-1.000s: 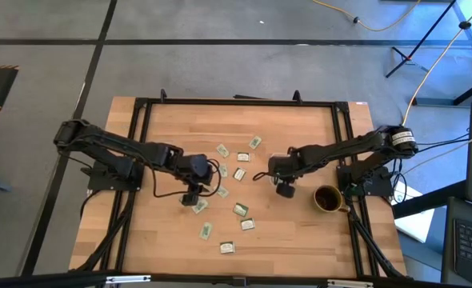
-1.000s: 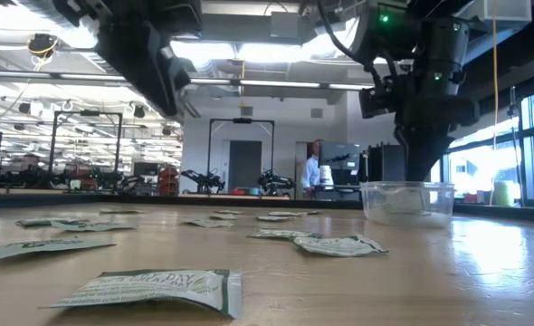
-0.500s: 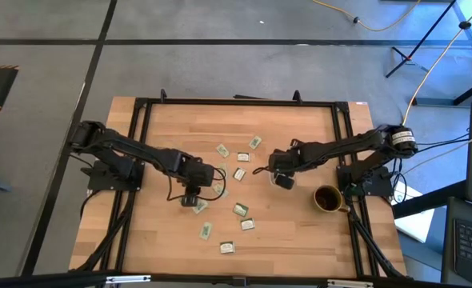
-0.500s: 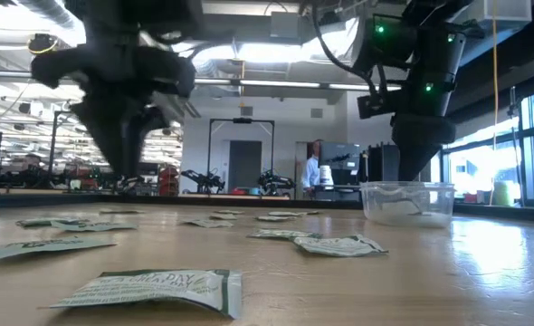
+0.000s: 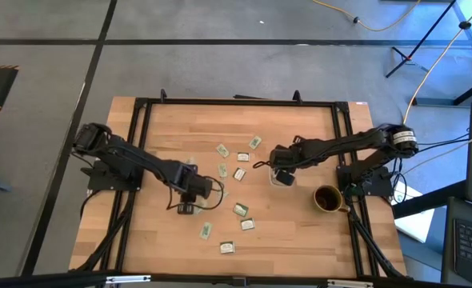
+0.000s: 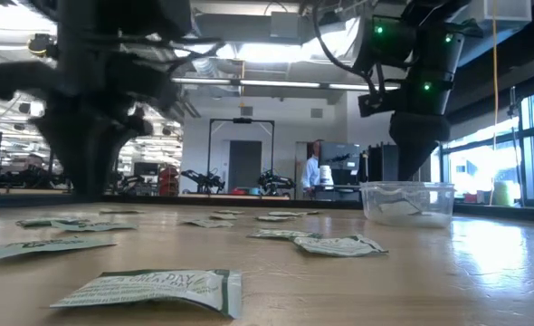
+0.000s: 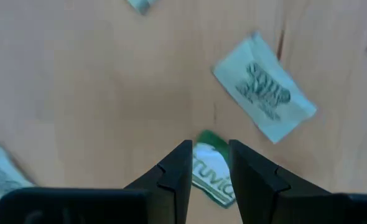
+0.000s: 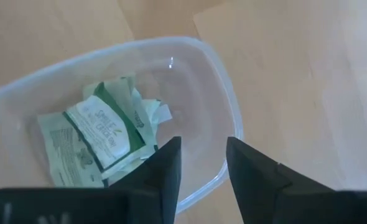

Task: Pick and place items into bin
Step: Put the truvia packet into the transparent bin

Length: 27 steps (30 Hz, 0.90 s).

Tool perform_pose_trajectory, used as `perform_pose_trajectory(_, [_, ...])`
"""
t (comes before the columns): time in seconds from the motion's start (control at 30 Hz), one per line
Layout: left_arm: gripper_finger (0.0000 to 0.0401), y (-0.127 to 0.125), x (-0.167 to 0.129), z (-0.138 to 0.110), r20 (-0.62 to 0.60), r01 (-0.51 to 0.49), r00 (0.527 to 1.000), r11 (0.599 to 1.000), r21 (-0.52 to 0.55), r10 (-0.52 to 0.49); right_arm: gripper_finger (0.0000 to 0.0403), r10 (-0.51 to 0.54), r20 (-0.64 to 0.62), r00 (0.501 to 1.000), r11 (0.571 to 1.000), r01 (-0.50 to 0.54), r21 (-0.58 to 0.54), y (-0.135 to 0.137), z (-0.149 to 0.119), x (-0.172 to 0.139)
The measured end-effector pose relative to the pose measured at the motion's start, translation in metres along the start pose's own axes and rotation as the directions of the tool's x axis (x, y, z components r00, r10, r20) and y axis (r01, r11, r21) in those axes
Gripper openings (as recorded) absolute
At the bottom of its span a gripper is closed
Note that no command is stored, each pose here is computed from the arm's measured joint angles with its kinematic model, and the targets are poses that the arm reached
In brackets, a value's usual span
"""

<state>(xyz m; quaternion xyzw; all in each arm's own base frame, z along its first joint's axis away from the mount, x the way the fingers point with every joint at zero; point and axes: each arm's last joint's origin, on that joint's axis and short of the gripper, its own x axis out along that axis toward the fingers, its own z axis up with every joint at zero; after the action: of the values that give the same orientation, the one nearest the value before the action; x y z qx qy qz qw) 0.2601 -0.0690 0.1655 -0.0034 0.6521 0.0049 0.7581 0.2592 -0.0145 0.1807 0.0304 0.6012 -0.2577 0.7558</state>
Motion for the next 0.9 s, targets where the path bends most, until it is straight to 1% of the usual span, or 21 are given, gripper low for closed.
perform_pose_trajectory(0.1, [0.0097,-0.007,0.010,-0.001,-0.040,-0.010,0.999,1.000,-0.001,0.010,0.0131,-0.010,0.032,0.999,1.000,0.009,0.023,-0.003,0.001,-0.005])
perform_pose_trajectory(0.23, [0.0097,-0.008,0.024,-0.002,-0.089,-0.050,0.995,0.999,-0.008,0.050,0.0131,-0.013,0.061,0.998,0.999,0.011,0.034,-0.005,0.001,-0.010])
perform_pose_trajectory(0.47, [0.0094,-0.008,0.030,-0.001,-0.113,-0.063,0.992,0.998,-0.018,0.060,0.0131,-0.006,0.078,0.997,0.999,0.003,0.044,-0.007,0.001,-0.015])
perform_pose_trajectory(0.57, [0.0078,-0.009,0.030,-0.001,-0.115,-0.058,0.992,0.998,-0.017,0.055,0.0131,-0.006,0.078,0.997,0.999,0.003,0.044,-0.007,0.001,-0.015])
perform_pose_trajectory(0.8, [0.0028,-0.009,0.031,-0.001,-0.120,-0.044,0.992,0.999,-0.018,0.042,0.0131,-0.006,0.079,0.997,0.999,0.003,0.044,-0.007,0.001,-0.015])
perform_pose_trajectory(0.9, [0.0016,-0.009,0.031,-0.001,-0.120,-0.044,0.992,0.999,-0.018,0.042,0.0131,-0.006,0.079,0.997,0.999,0.003,0.045,-0.007,0.001,-0.015])
